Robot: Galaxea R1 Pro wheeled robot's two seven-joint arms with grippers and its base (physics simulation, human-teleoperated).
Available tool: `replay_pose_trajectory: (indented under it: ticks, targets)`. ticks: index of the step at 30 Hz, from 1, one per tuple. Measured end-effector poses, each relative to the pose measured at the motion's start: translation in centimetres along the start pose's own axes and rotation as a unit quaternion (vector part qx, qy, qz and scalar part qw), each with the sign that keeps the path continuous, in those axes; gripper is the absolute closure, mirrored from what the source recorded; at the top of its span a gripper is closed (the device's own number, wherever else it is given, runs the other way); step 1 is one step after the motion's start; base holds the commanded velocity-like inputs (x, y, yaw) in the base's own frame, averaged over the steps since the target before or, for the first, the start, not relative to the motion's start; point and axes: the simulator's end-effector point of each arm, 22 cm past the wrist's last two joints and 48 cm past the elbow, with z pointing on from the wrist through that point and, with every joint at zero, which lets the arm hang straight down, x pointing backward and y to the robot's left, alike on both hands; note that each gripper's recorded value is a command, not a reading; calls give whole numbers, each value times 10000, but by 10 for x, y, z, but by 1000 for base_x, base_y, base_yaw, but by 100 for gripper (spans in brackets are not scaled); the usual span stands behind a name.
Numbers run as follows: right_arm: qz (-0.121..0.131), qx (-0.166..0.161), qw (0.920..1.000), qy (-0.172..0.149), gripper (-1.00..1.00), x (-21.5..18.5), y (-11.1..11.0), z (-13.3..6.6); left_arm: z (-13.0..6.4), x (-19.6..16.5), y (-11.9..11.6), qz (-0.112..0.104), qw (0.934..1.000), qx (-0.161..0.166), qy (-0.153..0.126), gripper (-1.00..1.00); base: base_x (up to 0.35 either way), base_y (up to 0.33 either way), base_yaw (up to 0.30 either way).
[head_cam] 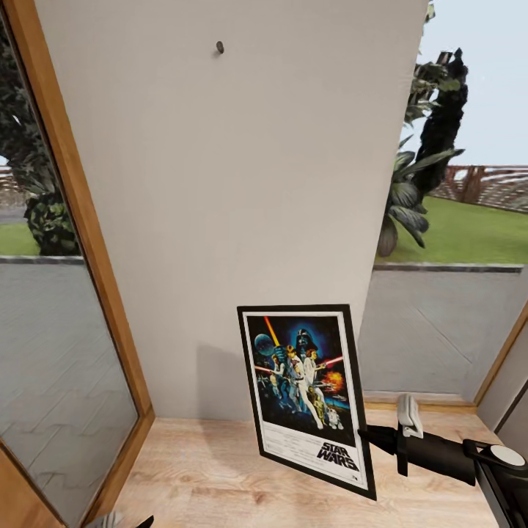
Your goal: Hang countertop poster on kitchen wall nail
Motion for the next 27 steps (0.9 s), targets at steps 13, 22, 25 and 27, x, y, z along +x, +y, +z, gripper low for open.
replay_pose_trajectory:
  ticks: [13,22,25,27]
  targets:
    - [3,-1,10000,-1,100,-14,4,-3,-8,-8,-10,18,10000,11,25,-100,0,0,0]
    - [7,-2,10000,0,100,-27,8,-7,-16,-16,-19,15,10000,7,30,-100,0,0,0]
    - [5,-3,10000,0,100,-32,9,-8,-18,-18,-21,15,10000,5,34,-100,0,0,0]
    - [6,-2,10000,-1,100,-35,10,-9,-20,-20,-23,15,10000,5,36,-100,0,0,0]
